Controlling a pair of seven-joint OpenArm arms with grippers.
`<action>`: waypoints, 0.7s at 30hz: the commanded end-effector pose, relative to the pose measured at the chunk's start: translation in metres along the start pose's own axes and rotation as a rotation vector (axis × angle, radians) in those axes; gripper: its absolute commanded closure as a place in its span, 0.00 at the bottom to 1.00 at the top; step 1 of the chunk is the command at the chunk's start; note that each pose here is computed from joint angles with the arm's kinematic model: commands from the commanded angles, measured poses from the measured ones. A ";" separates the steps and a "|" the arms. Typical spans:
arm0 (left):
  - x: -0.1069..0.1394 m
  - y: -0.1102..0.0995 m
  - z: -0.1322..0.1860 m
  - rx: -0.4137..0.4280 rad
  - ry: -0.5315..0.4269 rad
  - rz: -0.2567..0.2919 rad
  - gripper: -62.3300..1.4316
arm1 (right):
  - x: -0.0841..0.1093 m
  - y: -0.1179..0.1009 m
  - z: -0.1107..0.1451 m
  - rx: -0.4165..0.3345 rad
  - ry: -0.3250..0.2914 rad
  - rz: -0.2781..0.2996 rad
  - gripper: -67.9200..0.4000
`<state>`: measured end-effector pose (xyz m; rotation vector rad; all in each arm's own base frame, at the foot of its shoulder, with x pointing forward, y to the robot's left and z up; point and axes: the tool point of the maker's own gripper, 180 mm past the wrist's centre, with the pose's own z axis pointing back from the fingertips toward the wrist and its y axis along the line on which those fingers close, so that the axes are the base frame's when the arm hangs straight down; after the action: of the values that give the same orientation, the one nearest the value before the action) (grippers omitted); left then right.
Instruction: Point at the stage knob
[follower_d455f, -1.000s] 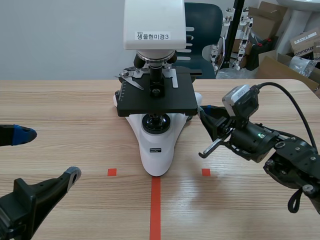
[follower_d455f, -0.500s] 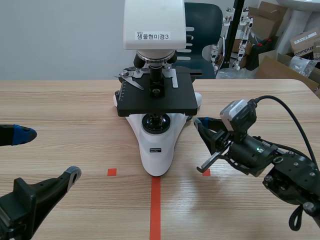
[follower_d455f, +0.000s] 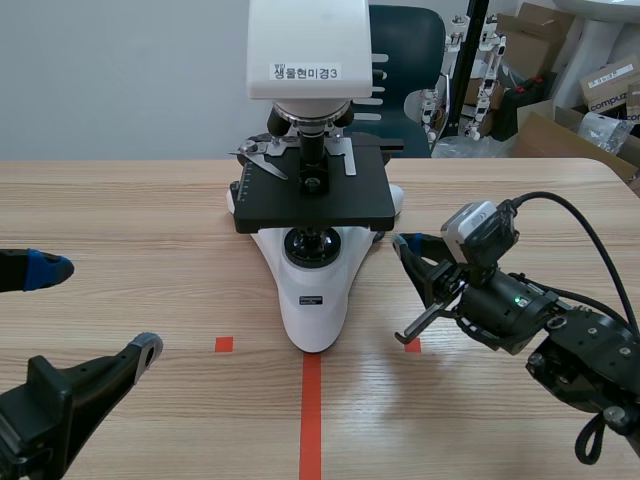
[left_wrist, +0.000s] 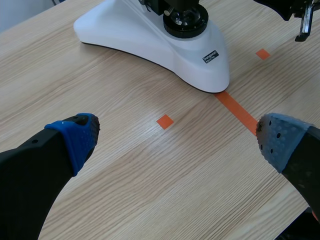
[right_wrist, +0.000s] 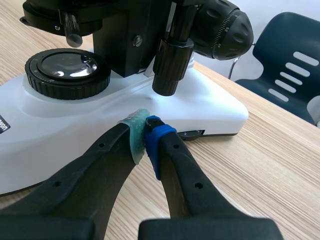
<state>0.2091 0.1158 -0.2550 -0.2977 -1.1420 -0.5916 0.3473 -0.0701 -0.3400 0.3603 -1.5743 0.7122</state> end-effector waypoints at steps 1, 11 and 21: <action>0.010 -0.002 0.000 -0.002 -0.035 0.004 0.00 | 0.009 -0.009 -0.002 -0.017 -0.036 0.008 0.98; 0.010 -0.002 0.000 -0.002 -0.035 0.004 0.00 | 0.010 -0.016 -0.002 -0.057 -0.041 0.031 0.98; 0.010 -0.002 0.000 -0.002 -0.035 0.004 0.00 | 0.011 -0.018 -0.002 -0.069 -0.047 0.019 0.98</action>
<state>0.2091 0.1158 -0.2550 -0.2977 -1.1420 -0.5916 0.3528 -0.0770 -0.3360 0.3147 -1.6030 0.6799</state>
